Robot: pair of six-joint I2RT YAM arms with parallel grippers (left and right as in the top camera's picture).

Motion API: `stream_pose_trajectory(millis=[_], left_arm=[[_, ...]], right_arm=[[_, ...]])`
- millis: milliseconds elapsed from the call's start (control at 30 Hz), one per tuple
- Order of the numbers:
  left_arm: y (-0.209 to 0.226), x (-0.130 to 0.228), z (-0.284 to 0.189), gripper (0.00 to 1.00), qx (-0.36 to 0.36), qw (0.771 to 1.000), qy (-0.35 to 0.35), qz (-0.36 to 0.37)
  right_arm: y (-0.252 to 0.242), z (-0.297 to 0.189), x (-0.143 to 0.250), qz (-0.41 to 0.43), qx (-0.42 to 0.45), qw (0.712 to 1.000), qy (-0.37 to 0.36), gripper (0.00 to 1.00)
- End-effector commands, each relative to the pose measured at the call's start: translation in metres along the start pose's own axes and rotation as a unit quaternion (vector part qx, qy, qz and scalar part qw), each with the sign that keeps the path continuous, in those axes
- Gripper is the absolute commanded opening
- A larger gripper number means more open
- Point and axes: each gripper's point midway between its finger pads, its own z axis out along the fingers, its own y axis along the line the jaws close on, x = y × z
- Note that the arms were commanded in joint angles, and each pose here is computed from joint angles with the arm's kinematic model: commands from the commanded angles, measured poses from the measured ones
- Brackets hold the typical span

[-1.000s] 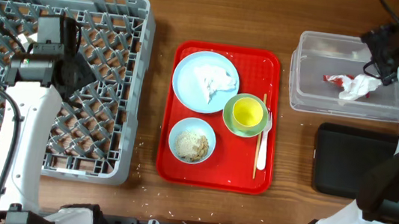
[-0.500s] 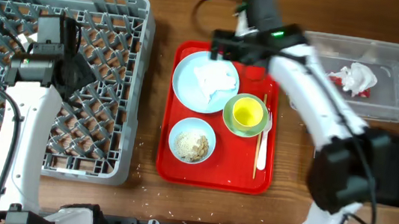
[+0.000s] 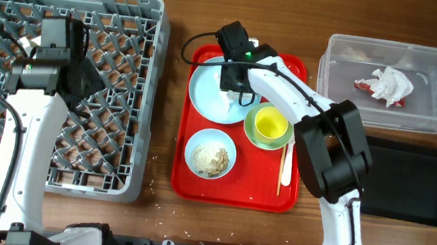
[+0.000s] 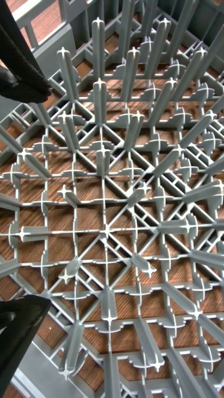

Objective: Sort waste into correct bins and load items into the dishwasher rack
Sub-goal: 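Reach the right gripper back to the plate and grasp remaining tissue, then carry the remaining tissue to the clear bin and release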

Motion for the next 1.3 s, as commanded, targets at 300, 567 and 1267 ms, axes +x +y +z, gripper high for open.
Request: stream_pose_trajectory(millis=[300, 567, 1267], left_arm=[[0.000, -0.006, -0.003, 1.00, 0.003, 1.000, -0.008, -0.005], [0.000, -0.006, -0.003, 1.00, 0.003, 1.000, -0.008, -0.005], [0.000, -0.006, -0.003, 1.00, 0.003, 1.000, -0.008, -0.005]], right_arm=[[-0.054, -0.121, -0.073, 0.139, -0.008, 0.985, -0.103, 0.04], [-0.263, -0.182, -0.088, 0.335, 0.107, 0.924, -0.154, 0.05], [-0.042, -0.195, 0.020, 0.038, -0.175, 0.982, 0.063, 0.95]])
